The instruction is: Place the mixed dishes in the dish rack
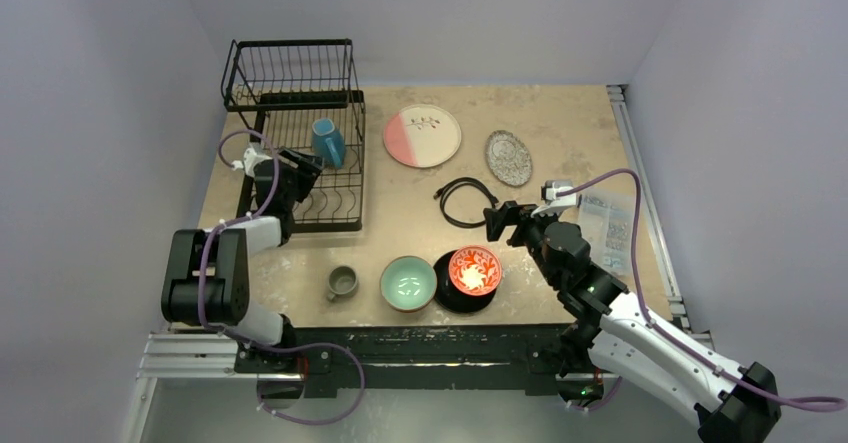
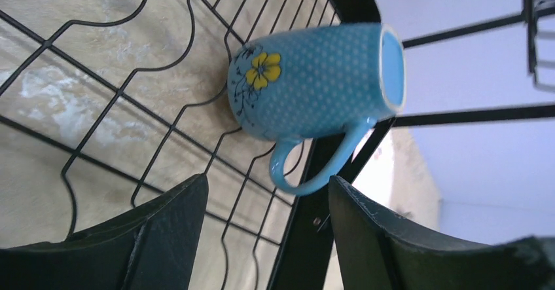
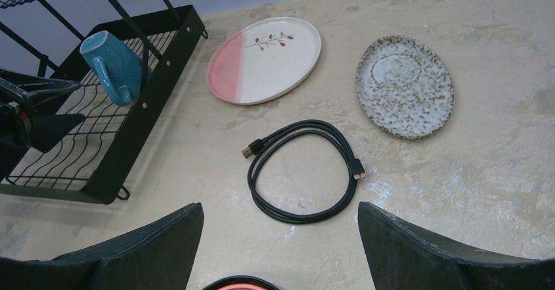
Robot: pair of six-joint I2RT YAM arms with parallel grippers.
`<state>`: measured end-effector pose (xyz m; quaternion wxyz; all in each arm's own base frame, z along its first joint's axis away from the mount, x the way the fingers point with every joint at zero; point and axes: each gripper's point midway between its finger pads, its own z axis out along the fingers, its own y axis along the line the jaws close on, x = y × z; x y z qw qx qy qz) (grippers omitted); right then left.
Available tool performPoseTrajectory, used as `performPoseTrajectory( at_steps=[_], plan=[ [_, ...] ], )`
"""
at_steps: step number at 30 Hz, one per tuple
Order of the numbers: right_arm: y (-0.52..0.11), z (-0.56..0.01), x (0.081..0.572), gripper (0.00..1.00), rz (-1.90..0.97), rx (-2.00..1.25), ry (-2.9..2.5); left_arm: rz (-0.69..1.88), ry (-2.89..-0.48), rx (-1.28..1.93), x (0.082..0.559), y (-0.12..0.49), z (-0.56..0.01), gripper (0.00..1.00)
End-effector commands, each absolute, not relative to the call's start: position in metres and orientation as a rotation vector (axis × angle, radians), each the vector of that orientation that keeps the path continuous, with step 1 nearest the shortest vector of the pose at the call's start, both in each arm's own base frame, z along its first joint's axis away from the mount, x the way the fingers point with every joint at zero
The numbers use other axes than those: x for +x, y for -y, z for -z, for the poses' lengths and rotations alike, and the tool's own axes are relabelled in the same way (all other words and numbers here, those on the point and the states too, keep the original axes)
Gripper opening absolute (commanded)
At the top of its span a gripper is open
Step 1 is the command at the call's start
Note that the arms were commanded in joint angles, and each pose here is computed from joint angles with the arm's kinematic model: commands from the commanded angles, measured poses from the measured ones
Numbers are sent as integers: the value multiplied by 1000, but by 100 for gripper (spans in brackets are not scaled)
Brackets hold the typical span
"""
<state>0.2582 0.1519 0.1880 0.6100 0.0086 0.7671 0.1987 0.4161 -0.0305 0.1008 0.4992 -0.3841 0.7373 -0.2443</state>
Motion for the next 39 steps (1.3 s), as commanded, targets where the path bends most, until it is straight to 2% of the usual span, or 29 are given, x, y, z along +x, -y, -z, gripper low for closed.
performPoseTrajectory(
  at_steps=[1, 7, 16, 22, 27, 35, 39],
  plan=[
    [-153, -201, 260, 88, -482, 26, -1720, 888, -1589, -985, 440, 39, -134, 67],
    [-154, -201, 259, 88, -486, 22, -1719, 1015, -1524, -1024, 466, 47, -129, 67],
    [-154, -200, 260, 88, -486, 22, -1721, 925, -1512, -1041, 487, 40, -119, 66],
    [-155, -197, 261, 88, -479, 19, -1729, 908, -1507, -1020, 503, 40, -121, 55],
    [-156, -193, 263, 88, -471, 14, -1739, 897, -1514, -1019, 517, 40, -118, 52],
    [-158, -190, 265, 88, -460, 12, -1750, 878, -1512, -1010, 543, 38, -121, 52],
    [-158, -188, 266, 88, -455, 9, -1755, 856, -1517, -1000, 553, 41, -123, 56]
  ],
)
